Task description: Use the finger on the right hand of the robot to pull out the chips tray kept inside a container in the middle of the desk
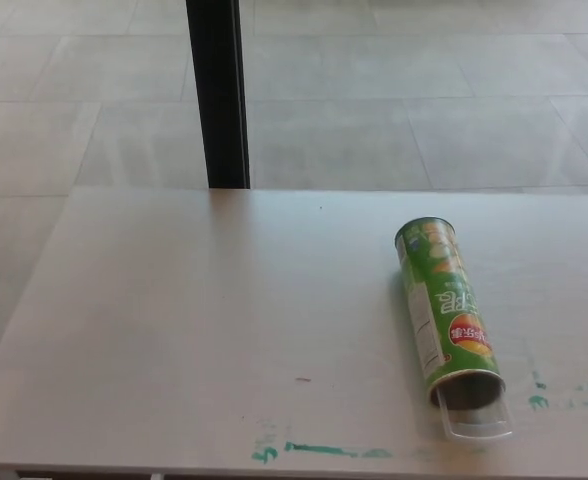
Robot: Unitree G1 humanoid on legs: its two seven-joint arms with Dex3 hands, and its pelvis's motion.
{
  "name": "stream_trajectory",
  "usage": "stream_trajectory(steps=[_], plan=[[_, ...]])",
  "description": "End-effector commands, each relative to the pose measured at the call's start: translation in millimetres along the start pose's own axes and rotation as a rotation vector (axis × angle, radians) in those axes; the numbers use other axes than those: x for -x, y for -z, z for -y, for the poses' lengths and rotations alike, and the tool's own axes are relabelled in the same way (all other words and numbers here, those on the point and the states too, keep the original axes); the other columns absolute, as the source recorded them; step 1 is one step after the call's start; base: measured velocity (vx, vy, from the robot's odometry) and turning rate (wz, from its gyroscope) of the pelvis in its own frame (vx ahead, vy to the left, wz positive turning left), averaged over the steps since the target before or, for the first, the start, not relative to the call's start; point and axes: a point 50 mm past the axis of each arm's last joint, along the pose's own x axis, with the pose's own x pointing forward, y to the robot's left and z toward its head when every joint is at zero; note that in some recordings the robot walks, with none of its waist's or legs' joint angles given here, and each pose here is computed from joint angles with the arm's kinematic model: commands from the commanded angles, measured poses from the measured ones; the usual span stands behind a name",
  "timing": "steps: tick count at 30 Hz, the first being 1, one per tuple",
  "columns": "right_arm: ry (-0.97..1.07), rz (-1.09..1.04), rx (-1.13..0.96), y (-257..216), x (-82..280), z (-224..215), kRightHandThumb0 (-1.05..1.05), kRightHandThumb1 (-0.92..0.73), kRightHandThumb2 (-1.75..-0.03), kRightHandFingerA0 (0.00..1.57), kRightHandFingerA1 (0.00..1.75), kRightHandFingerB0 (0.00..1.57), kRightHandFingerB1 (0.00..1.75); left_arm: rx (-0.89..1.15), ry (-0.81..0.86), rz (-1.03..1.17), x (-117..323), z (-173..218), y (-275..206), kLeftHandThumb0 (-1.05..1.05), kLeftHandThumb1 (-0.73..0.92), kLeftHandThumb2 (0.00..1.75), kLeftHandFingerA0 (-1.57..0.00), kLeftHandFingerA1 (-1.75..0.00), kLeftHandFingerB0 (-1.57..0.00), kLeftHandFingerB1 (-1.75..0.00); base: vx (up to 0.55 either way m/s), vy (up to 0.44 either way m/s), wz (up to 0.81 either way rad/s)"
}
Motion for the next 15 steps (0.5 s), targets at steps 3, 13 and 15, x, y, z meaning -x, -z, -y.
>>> stream_trajectory(steps=[3,13,15], plan=[[0.057,0.18,-0.073,-28,4,18,-0.21,-0.65,-0.59,0.77,0.97,0.13,0.39,0.0,0.007,0.031,1,-8,-3,-0.48,0.71,0.61,-0.54,-0.66,-0.52,-0.5,0.0,0.0,0.0],[0.148,0.699,-0.202,-144,34,37,-0.25,-0.62,-0.59,0.86,0.87,0.12,0.34,0.014,0.007,0.028,2,-9,0,-0.48,0.72,0.62,-0.54,-0.69,-0.49,-0.51,0.0,0.0,0.0],[0.134,0.731,-0.209,-150,37,36,-0.25,-0.62,-0.59,0.86,0.87,0.12,0.34,0.021,0.006,0.029,3,-9,0,-0.48,0.72,0.62,-0.54,-0.69,-0.49,-0.51,0.0,0.0,0.0]])
